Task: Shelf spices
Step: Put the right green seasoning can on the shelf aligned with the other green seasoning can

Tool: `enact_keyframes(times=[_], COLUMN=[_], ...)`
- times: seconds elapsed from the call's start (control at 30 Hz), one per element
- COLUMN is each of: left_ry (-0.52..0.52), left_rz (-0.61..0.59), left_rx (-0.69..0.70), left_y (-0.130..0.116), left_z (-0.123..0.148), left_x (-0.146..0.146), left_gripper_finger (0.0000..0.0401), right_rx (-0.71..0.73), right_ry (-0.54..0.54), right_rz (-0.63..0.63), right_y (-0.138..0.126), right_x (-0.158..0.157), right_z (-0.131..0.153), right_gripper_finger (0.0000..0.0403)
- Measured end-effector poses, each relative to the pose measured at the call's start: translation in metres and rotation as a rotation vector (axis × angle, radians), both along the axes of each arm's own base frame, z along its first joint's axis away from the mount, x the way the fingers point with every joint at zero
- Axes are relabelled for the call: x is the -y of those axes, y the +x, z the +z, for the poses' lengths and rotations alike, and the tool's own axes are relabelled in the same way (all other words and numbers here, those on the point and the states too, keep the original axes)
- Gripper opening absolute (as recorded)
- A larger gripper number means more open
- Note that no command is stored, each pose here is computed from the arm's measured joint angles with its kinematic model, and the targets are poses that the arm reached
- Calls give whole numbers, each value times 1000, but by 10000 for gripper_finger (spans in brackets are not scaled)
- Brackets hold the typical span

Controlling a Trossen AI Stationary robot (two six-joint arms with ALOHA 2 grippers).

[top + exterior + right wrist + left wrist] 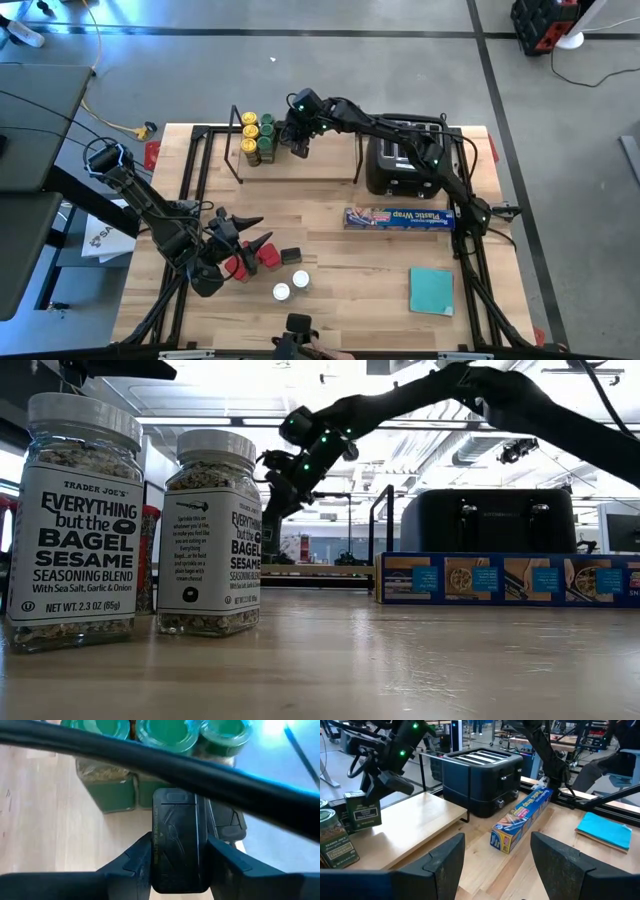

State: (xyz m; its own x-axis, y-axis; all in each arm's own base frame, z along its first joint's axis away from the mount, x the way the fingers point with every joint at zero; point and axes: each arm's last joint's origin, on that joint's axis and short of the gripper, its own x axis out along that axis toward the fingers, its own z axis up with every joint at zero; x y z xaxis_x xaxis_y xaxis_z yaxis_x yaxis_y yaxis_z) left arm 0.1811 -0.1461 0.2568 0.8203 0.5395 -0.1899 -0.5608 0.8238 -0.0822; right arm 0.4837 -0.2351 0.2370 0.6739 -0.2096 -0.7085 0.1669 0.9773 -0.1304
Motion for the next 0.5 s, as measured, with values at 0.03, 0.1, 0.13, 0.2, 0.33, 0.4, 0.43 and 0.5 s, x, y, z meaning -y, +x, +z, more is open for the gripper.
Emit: enact_keyframes(times=[0.03,0.1,0.13,0.2,0.33,0.4,0.43,0.5], left_ry=[0,0,0,0,-1,-1,-1,-1], left_rz=[0,-1,-1,-1,-1,-2,-2,-2], left_rx=[0,-1,-1,-1,-1,-1,-1,-1], left_y=[0,0,0,0,0,0,0,0], left_z=[0,0,0,0,0,0,0,0], left_x=[0,0,0,0,0,0,0,0], left_gripper_finger=[220,220,220,220,220,220,220,220], right_rx=[3,6,8,19,40,38,37,38], right_ry=[-3,-6,-8,-13,-5,-9,-15,-29], right_rz=[-1,0,1,2,20,38,46,64], right_y=[0,0,1,2,3,4,4,6], right_x=[0,0,0,0,0,-2,-3,-6], right_z=[0,1,1,2,3,3,3,3], right_gripper_finger=[146,149,150,152,154,154,154,155])
